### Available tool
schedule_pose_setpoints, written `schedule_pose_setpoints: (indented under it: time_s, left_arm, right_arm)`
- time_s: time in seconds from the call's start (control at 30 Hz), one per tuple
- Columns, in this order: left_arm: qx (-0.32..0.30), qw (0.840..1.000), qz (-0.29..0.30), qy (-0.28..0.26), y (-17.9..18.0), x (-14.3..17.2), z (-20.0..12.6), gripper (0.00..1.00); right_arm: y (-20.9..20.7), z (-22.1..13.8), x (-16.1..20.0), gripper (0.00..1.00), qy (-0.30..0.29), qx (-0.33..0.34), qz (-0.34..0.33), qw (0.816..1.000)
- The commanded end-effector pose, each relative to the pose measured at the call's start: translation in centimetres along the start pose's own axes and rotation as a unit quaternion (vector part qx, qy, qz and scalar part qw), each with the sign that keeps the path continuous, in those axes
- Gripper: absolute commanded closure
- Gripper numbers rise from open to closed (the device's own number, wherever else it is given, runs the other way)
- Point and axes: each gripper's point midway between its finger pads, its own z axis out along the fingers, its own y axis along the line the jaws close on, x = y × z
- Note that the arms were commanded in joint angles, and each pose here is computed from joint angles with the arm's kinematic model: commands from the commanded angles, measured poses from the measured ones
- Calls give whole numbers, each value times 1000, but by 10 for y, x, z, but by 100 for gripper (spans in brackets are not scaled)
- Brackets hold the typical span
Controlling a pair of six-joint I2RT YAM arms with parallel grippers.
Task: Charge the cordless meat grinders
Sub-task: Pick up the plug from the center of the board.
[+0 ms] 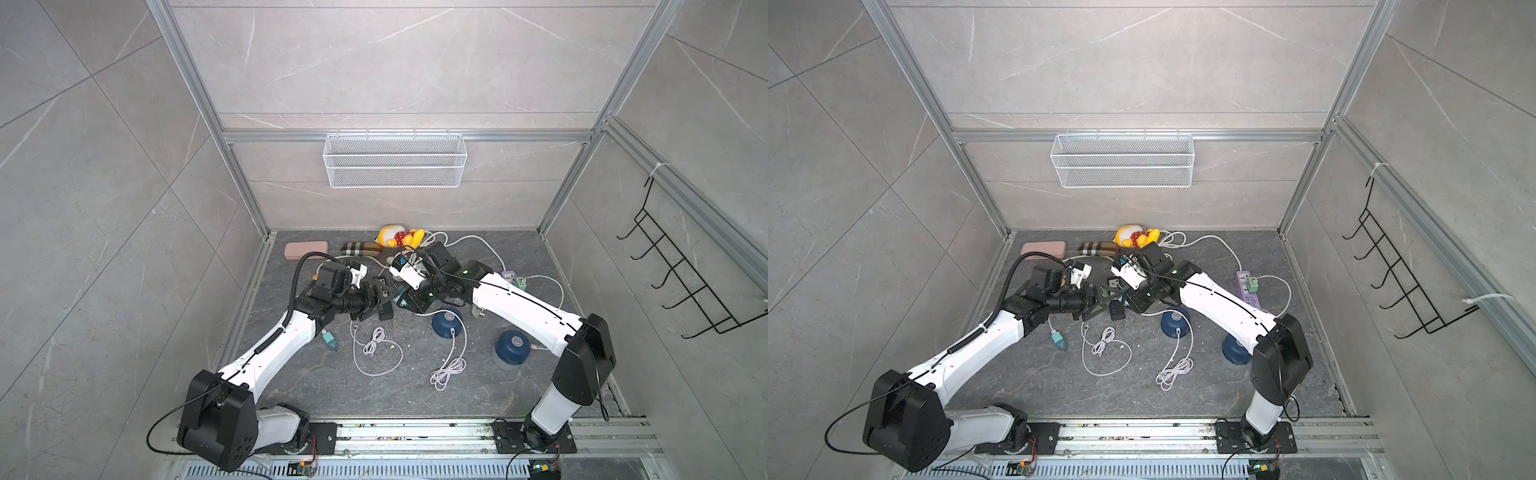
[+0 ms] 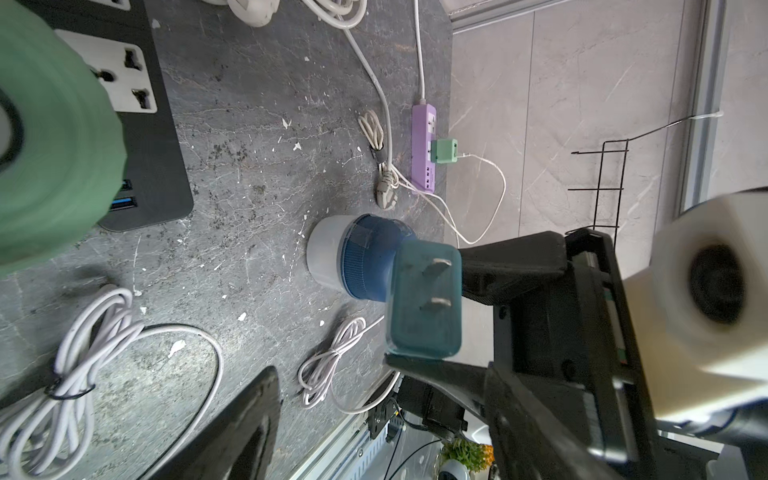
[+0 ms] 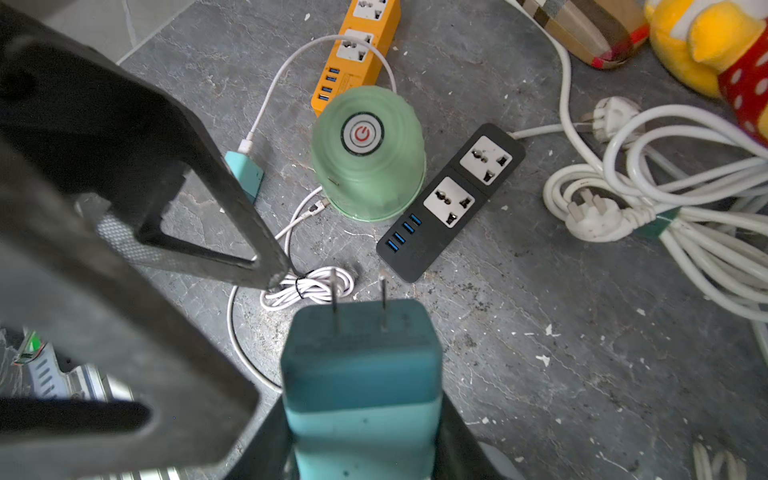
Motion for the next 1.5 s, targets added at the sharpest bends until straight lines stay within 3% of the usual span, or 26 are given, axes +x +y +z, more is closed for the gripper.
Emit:
schedule_pose_setpoints:
  time_s: [0.0, 0.8, 0.9, 1.03, 1.23, 1.47]
  left_arm:
    - [32, 999, 8, 4, -13, -2, 4, 27]
    - [53, 998, 5, 38, -16, 6, 22, 72]
    - [55, 998, 5, 39, -16, 6, 23, 82]
    - [63, 997, 9, 34, -17, 4, 23, 100]
    - [107, 994, 36, -12, -38, -14, 20, 100]
    - [186, 971, 86, -122, -93, -62, 3, 100]
  right_arm:
    - [12, -5, -7, 77, -12, -14, -6, 1000]
    - [12, 3, -6, 76, -1, -14, -7, 1000]
    - [10, 2, -6, 71, -2, -9, -5, 1000]
    - [5, -6, -10, 53, -15, 12, 8, 1000]
    - [1, -59, -37, 44, -87, 48, 67, 993]
    - [10, -117, -56, 44, -158, 40, 161, 974]
